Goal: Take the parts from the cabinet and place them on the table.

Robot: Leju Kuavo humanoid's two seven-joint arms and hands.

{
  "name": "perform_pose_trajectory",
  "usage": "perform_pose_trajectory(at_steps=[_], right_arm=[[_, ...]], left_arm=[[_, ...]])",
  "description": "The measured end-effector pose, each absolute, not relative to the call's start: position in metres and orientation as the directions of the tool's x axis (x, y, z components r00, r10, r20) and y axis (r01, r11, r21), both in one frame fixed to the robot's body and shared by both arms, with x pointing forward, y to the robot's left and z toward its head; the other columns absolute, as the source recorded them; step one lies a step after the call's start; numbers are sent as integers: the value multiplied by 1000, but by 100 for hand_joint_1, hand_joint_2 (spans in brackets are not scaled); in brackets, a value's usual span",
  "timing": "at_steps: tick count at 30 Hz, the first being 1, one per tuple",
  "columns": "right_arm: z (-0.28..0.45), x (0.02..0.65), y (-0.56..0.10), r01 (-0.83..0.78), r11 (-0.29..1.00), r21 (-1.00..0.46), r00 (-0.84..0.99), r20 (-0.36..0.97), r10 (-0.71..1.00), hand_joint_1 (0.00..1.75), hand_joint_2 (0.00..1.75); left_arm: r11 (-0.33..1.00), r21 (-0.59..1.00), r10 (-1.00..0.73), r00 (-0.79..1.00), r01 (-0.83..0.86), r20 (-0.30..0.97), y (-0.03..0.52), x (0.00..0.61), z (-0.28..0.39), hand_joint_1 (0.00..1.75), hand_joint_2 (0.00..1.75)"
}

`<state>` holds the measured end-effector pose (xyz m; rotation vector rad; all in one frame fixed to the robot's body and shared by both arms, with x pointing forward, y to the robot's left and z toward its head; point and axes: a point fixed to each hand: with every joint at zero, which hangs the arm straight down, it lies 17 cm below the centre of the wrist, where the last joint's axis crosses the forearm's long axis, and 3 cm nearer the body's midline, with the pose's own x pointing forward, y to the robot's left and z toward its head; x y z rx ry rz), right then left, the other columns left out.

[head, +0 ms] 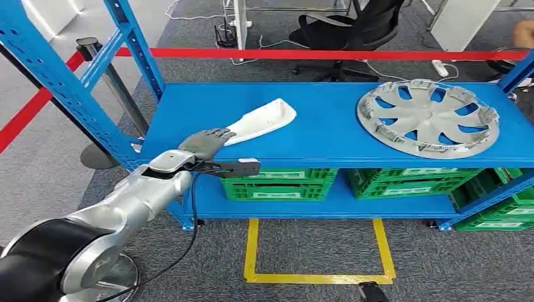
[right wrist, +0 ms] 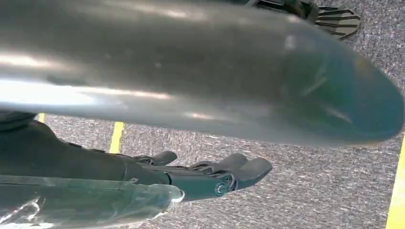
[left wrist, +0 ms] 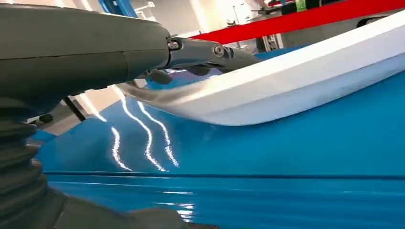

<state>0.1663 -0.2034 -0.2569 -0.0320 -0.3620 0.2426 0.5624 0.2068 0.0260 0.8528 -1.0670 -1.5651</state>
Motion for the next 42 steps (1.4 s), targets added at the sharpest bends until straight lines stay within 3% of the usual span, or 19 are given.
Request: perform_pose_trajectory(at_steps=[9,11,13,14,15,17,18,20,22,42], right_arm=[[-257,166,-204,-228,971,-75,907,346,240,0,0],[-257,166,-204,-227,971,-74,907,346,239,0,0],[-257,166,-204,-227,971,-74,907,347,239,0,0],[-257,166,-204,-227,971,-74,907,347,239,0,0],[-257,166,-204,-227,971,-74,907,347,238,0,0],[-257,166,-204,-226,971,-74,907,347,238,0,0],[-257,166,-204,-226,971,-74,907,346,238,0,0],[-257,166,-204,-226,971,-74,907,346,238,0,0],[-257,166,-204,-226,971,-74,907,346,238,0,0],[-257,167,-204,-229,971,-75,906,347,241,0,0]], left_arm=[[-93,934,-972,-236,345,-10,205,562,26,12,175],[-93,934,-972,-237,345,-10,204,562,26,28,175],[-93,934,-972,-236,345,-10,204,562,26,33,175],[-93,934,-972,-236,345,-10,204,562,26,145,175],[-93,934,-972,-236,345,-10,204,562,26,169,175],[-93,934,-972,-236,345,-9,203,562,26,150,175],[-92,934,-972,-235,345,-9,203,562,26,152,175],[-90,934,-972,-233,345,-8,203,563,27,171,175],[-87,935,-973,-232,345,-5,203,563,27,175,175],[-82,937,-973,-229,339,-2,200,567,34,175,175]])
